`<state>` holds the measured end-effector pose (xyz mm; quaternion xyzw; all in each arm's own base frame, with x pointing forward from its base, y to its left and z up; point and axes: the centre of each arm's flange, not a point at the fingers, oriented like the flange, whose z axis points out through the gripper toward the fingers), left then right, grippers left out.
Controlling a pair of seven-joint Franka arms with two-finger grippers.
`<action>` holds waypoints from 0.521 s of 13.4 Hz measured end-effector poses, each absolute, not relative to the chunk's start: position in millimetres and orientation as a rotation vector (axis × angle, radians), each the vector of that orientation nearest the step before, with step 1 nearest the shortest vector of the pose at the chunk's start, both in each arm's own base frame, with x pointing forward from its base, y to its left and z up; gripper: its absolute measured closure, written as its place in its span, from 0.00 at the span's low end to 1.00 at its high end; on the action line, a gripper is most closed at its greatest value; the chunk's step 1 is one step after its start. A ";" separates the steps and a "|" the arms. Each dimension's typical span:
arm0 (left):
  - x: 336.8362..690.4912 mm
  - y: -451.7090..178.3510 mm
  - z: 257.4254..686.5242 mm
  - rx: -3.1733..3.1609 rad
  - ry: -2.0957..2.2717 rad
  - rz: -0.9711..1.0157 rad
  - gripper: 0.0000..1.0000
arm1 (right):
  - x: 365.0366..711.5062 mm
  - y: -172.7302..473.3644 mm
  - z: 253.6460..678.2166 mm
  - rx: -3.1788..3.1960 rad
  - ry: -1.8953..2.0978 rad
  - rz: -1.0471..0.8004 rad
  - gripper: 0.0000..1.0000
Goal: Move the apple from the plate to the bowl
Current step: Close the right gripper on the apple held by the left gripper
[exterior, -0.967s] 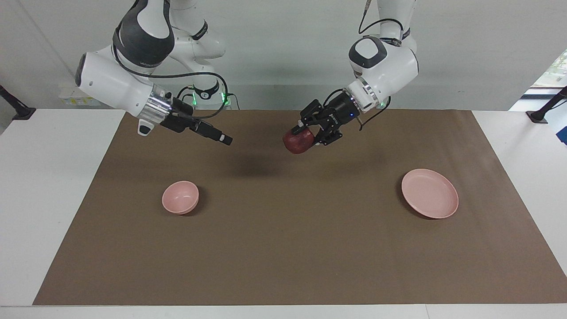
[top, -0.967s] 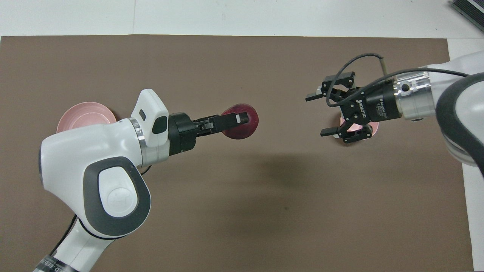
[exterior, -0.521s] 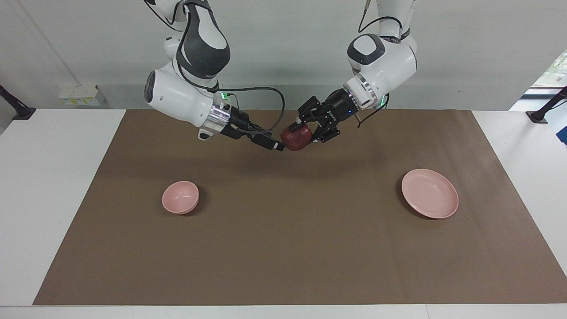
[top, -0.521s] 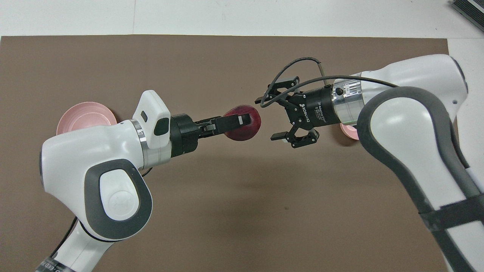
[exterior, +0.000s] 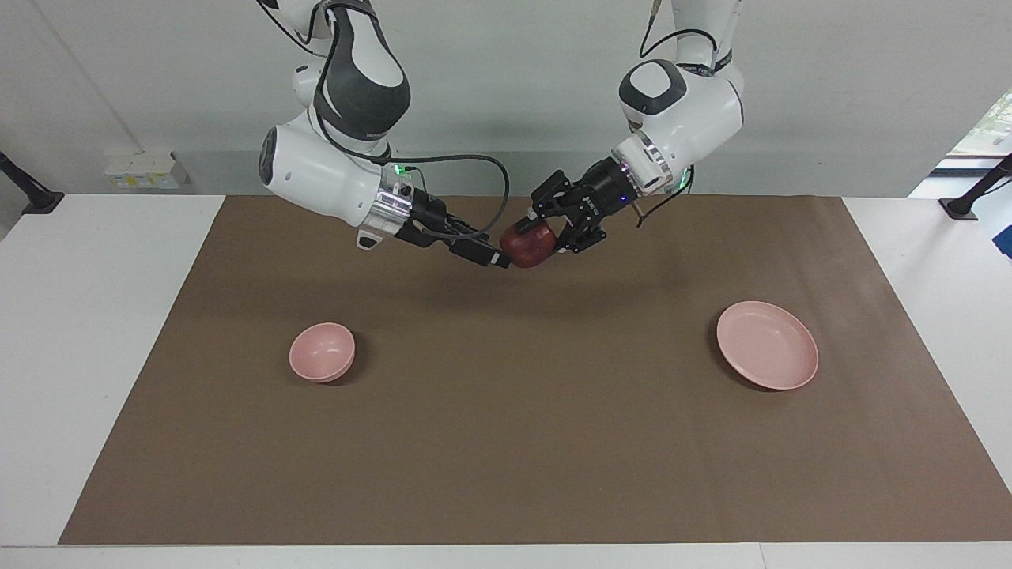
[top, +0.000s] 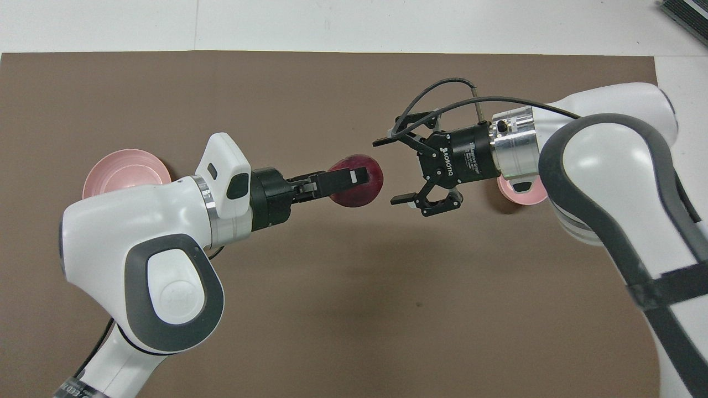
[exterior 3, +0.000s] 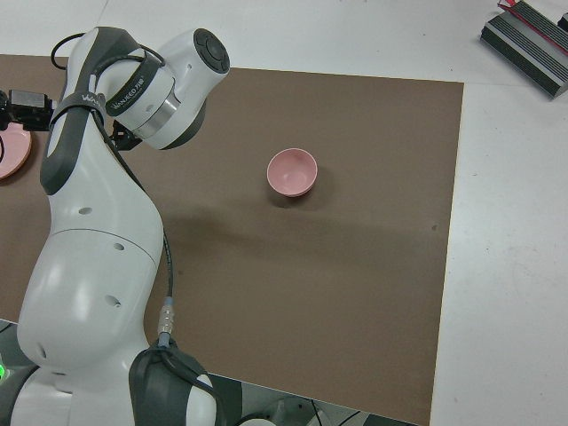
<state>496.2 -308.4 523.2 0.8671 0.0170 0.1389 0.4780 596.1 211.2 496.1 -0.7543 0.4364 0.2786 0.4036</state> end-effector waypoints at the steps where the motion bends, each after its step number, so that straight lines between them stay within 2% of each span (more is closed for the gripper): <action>1: 496.2 -308.4 523.2 2.117 0.043 0.338 0.31 | 594.8 215.4 496.8 -1.900 1.109 0.716 0.00; 7: 495.9 -308.5 522.6 2.117 0.051 0.333 0.31 | 586.1 241.2 499.5 -1.894 1.097 0.757 0.00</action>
